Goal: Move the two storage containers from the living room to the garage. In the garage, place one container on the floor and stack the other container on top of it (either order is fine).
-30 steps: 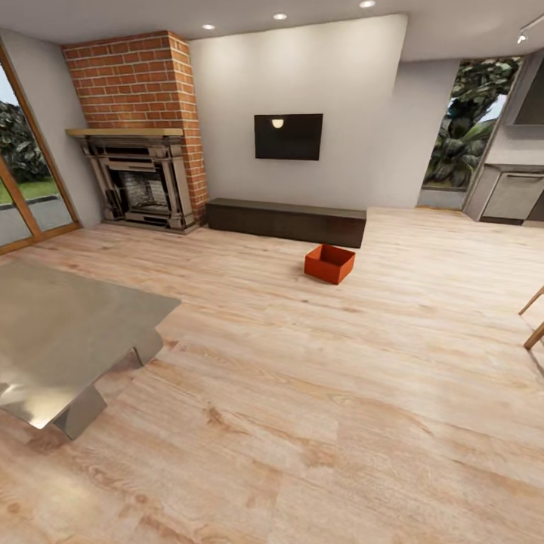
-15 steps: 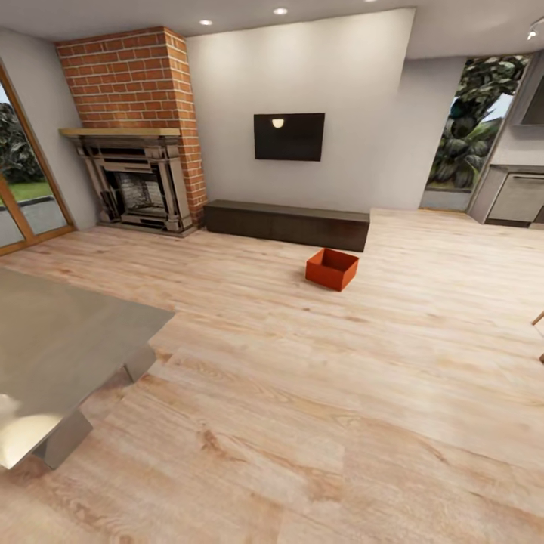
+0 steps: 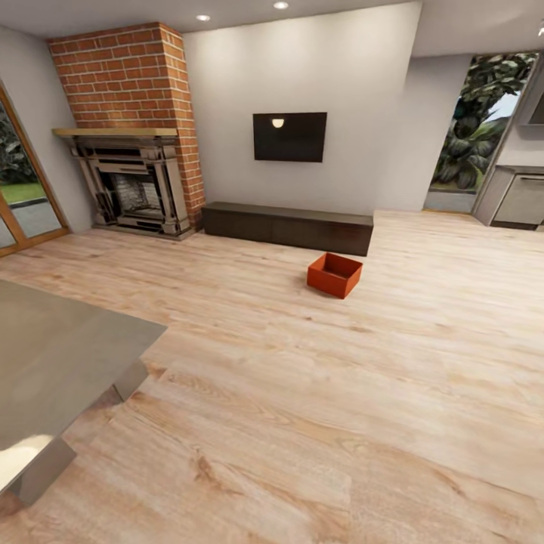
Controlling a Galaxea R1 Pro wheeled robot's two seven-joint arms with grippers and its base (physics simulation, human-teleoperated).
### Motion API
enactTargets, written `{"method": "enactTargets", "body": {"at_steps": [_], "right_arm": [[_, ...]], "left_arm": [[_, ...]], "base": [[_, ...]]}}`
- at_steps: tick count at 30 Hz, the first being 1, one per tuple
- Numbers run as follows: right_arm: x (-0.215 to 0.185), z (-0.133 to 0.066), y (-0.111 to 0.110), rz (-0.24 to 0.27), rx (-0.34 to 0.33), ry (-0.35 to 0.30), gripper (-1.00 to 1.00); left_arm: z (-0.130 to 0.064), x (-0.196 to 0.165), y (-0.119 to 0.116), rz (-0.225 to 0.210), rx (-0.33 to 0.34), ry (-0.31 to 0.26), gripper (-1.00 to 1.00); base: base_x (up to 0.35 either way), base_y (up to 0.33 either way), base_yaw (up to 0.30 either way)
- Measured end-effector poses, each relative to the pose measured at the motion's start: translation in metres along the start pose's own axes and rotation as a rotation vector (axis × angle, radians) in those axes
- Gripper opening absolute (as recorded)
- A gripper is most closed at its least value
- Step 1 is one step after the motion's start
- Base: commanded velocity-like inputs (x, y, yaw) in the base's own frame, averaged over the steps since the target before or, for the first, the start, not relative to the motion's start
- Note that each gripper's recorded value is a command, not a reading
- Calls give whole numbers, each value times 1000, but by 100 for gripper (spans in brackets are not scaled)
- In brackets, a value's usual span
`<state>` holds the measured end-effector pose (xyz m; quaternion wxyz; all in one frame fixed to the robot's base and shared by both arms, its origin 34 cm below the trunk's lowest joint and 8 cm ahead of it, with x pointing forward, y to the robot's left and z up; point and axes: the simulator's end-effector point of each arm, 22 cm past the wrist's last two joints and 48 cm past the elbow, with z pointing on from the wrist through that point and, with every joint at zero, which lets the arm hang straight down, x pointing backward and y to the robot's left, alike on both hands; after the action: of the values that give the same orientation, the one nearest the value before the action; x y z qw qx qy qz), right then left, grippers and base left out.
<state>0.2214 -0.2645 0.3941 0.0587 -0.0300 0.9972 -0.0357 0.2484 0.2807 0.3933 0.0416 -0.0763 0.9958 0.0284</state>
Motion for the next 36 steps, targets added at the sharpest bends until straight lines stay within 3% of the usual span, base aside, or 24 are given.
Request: {"method": "enactTargets", "body": {"at_steps": [11,25,36], "right_arm": [[0,0,3,5,-3,0,100],[-1,0,0,-2,0,-3,100],[0,0,0,1,1,-1,100]], "left_arm": [[0,0,0,0,0,0,100],[0,0,0,-1,0,0,100],[0,0,-1,0,1,0,100]], "base": [[322,0,-4],[322,0,-208],[322,0,-20]]}}
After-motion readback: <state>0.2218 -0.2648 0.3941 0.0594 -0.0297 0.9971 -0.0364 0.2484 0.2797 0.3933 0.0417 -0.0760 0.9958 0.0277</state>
